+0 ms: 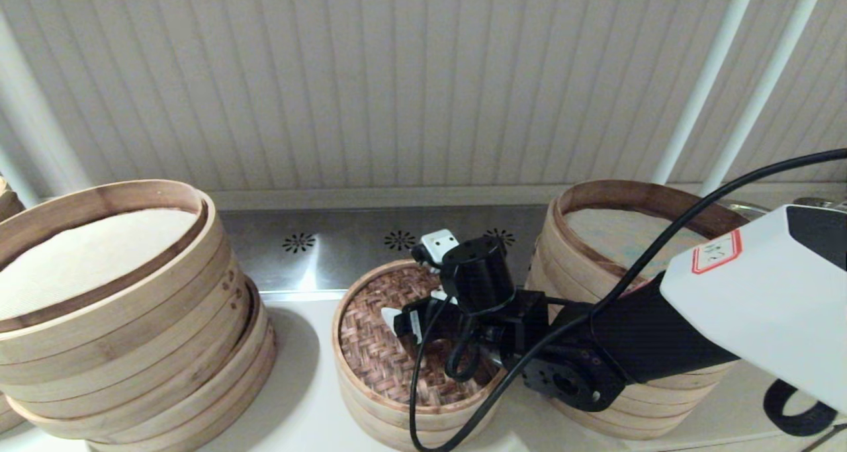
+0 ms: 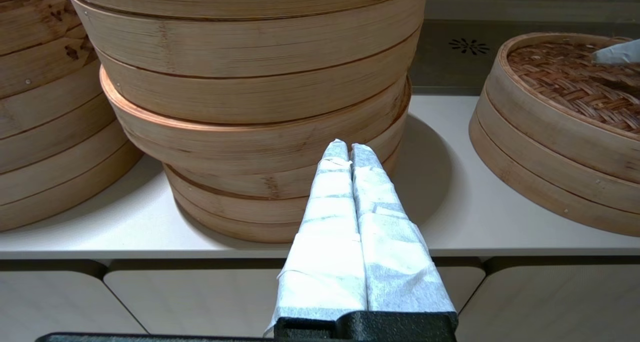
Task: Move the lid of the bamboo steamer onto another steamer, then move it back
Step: Pick up the steamer
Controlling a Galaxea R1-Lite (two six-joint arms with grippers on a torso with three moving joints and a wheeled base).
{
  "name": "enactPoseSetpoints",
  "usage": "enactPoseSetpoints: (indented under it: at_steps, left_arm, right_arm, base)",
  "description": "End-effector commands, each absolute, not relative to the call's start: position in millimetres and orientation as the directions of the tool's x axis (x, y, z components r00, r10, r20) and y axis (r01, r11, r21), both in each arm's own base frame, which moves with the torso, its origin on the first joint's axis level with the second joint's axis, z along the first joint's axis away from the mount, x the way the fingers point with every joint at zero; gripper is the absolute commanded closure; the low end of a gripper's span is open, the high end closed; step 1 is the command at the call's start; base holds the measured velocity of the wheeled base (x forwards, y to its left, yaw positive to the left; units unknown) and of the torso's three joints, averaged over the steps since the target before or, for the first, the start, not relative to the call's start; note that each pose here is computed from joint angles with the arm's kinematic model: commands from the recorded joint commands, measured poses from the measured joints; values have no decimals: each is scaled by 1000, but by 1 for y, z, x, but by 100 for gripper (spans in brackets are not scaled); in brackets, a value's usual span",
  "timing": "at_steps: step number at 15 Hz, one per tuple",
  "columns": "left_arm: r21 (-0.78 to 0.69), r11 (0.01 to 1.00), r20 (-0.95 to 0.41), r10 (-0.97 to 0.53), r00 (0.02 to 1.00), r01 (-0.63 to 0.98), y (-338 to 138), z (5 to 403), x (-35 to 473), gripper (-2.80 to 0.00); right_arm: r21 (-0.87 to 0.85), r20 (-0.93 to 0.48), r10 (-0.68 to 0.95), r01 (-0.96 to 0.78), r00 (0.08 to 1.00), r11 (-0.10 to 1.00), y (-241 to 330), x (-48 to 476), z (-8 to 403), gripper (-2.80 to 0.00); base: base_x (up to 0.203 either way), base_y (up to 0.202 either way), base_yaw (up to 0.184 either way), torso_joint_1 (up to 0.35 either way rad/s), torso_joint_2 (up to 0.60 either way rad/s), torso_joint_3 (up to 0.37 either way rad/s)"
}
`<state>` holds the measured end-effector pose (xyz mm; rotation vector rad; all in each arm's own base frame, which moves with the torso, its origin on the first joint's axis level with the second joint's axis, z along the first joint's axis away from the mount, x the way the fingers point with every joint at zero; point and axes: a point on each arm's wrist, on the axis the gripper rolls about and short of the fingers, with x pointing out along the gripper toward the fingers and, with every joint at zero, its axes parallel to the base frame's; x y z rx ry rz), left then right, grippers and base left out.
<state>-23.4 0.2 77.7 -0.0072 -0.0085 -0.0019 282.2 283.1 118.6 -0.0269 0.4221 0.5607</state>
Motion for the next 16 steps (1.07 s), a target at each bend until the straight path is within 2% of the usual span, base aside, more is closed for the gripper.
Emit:
enactPoseSetpoints:
  at_steps: [1, 16]
  left_arm:
    - [-8, 1000, 9, -2, 1000, 2, 0, 78, -23, 0]
    - [-8, 1000, 9, -2, 1000, 2, 0, 78, -23, 0]
  right_arm:
    - [87, -393, 507, -518, 767, 851, 283, 281, 119, 0]
    - [75, -409, 491, -508, 769, 858, 281, 280, 114, 0]
  base:
    - [0, 0, 0, 0, 0, 0]
    - [0, 0, 0, 0, 0, 0]
